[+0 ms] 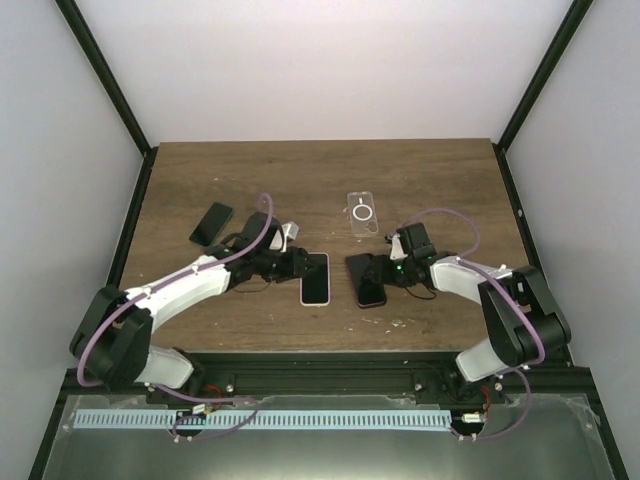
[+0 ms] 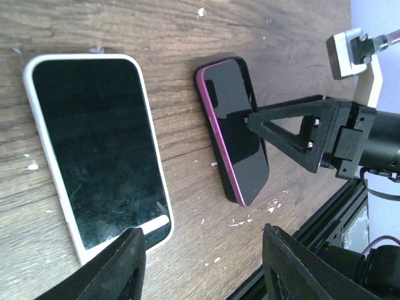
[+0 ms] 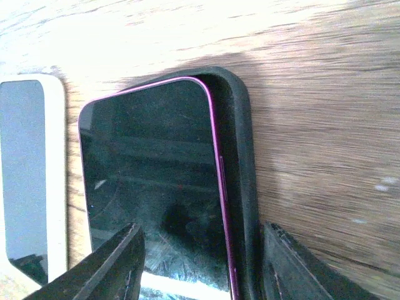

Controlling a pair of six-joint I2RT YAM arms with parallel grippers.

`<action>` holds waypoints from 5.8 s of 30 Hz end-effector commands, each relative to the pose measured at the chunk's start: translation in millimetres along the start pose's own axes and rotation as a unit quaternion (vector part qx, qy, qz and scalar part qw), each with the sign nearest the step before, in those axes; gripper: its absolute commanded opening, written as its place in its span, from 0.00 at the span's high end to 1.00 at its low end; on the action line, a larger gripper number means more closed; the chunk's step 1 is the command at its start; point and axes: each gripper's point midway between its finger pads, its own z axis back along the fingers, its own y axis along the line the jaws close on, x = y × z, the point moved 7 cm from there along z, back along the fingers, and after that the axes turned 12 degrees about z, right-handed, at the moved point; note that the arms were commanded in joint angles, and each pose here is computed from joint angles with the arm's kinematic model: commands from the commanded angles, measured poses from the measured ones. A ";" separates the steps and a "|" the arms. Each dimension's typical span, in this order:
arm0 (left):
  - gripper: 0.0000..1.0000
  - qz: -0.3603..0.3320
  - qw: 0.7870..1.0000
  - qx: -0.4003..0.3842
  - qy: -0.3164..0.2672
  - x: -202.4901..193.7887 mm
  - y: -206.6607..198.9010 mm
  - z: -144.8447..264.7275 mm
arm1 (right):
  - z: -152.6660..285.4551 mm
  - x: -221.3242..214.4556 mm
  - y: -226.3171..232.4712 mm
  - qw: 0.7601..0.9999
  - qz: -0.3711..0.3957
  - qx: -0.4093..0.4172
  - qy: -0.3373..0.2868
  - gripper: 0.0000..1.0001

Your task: Put the phone into the phone case

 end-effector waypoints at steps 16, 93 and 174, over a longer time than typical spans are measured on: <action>0.54 0.026 0.999 0.002 0.035 -15.3 5.4 -52.0 | -10.4 -46.4 33.9 0.995 -0.021 0.085 0.046 0.53; 0.66 0.018 0.995 0.011 0.101 -36.9 35.8 -104.3 | -13.6 -42.8 30.6 0.992 -0.055 0.107 -0.027 0.66; 0.19 -0.034 0.958 -0.284 -0.004 -18.0 -64.4 86.0 | 148.4 -7.1 143.8 0.855 0.121 0.477 -0.163 0.99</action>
